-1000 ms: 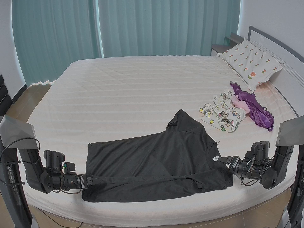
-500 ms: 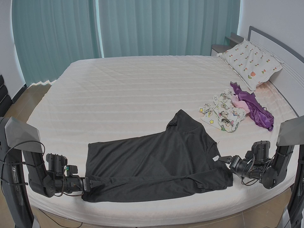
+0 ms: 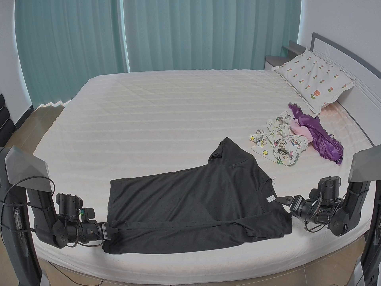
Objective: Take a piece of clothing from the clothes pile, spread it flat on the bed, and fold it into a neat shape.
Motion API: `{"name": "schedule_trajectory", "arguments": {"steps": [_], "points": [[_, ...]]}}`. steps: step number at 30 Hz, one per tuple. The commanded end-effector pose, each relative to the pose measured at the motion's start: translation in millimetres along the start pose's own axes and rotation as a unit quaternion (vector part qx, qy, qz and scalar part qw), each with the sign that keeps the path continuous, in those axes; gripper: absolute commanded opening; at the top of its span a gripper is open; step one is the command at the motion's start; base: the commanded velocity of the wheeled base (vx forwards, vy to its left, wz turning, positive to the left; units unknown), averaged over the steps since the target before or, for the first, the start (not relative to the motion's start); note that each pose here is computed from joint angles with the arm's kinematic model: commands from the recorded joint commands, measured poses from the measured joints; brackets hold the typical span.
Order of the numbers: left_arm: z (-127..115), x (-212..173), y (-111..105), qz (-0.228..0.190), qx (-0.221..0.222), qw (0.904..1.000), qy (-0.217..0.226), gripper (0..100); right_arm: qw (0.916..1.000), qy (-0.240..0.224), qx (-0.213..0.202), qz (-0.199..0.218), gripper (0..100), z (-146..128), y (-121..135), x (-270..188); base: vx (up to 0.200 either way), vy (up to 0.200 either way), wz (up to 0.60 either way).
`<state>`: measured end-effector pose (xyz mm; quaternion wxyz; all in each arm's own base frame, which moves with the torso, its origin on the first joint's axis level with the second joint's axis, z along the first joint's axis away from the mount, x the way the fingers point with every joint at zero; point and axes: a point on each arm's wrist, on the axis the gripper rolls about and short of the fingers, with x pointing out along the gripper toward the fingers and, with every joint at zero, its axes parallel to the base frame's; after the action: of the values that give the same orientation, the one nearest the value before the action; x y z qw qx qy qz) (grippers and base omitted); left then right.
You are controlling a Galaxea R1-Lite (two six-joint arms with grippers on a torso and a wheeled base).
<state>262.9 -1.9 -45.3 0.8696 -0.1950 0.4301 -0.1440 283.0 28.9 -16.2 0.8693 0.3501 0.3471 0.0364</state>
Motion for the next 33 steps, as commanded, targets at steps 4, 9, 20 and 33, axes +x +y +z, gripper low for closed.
{"name": "schedule_trajectory", "arguments": {"steps": [4, 9, 20, 33], "points": [[11.1, -10.2, -7.5, -0.010, -0.034, 0.9990, -0.027, 0, 0.9992, 0.035, -0.007, 0.020, 100, -3.6, -8.6, -1.3, 0.000, 0.000, 0.00], [12.4, -11.9, -8.7, -0.014, -0.041, 0.9986, -0.030, 0, 0.9986, 0.025, -0.023, 0.039, 100, -7.3, -11.1, 11.2, 0.000, 0.000, 0.00], [13.2, -11.6, -8.7, -0.015, -0.051, 0.9981, -0.031, 0, 0.9975, 0.018, -0.040, 0.056, 100, -18.3, -15.1, 23.2, 0.000, 0.000, 0.00], [12.8, -11.7, -8.8, -0.016, -0.052, 0.9981, -0.030, 0, 0.9972, 0.025, -0.043, 0.057, 100, -22.3, -17.5, 35.6, 0.000, 0.000, 0.00]]}}
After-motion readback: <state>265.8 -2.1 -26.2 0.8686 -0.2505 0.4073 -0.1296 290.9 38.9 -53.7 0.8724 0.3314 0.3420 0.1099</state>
